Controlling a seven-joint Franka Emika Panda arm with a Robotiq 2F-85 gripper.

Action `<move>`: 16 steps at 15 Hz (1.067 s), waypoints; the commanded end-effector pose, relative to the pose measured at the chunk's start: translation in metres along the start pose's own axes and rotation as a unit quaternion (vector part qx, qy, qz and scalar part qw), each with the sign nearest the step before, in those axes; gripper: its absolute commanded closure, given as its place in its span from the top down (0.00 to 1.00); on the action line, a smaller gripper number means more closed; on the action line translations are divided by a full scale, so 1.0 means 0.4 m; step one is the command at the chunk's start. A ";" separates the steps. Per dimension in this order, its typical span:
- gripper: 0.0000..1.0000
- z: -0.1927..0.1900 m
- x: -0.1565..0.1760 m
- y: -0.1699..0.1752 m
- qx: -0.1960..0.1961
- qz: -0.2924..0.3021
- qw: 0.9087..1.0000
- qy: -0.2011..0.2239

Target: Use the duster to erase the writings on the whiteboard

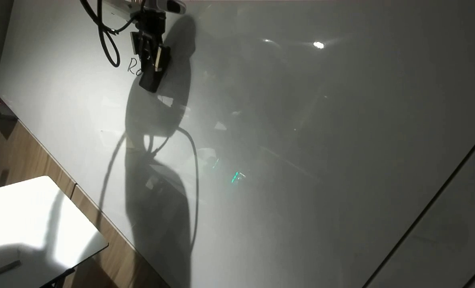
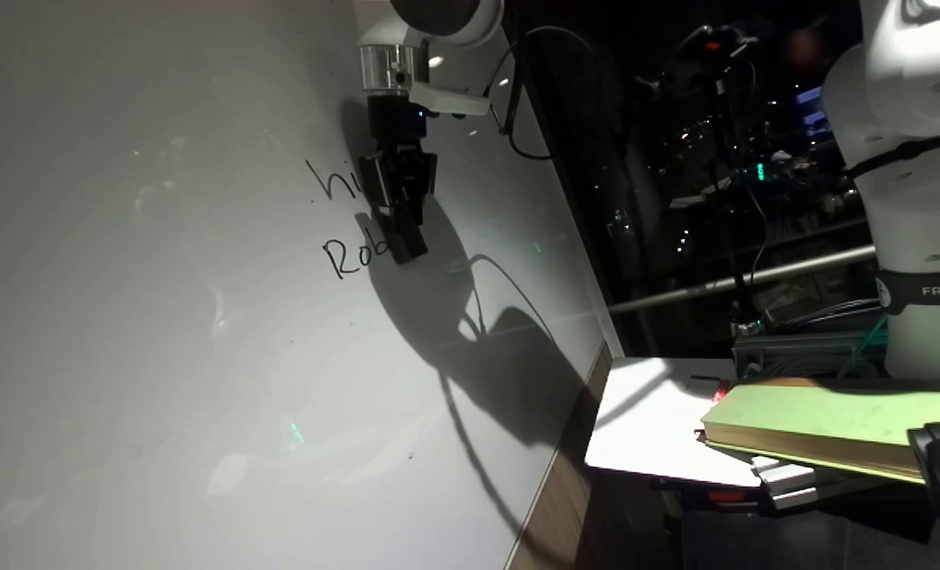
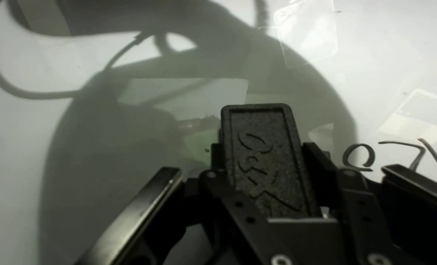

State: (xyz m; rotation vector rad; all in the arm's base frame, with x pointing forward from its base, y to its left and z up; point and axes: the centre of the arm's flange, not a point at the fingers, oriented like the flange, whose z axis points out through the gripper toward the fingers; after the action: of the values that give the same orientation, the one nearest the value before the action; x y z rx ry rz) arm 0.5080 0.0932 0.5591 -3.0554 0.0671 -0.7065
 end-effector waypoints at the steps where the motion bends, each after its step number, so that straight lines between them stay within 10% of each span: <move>1: 0.29 0.095 0.082 0.081 -0.022 0.005 1.000 0.007; 8: 0.29 0.143 0.118 0.170 -0.040 0.020 0.999 -0.020; 16: 0.29 0.091 0.085 -0.027 -0.029 -0.003 0.999 -0.017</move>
State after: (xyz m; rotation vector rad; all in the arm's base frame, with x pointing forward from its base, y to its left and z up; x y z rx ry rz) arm 0.5225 0.0615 0.5229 -3.1533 0.1133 -0.5542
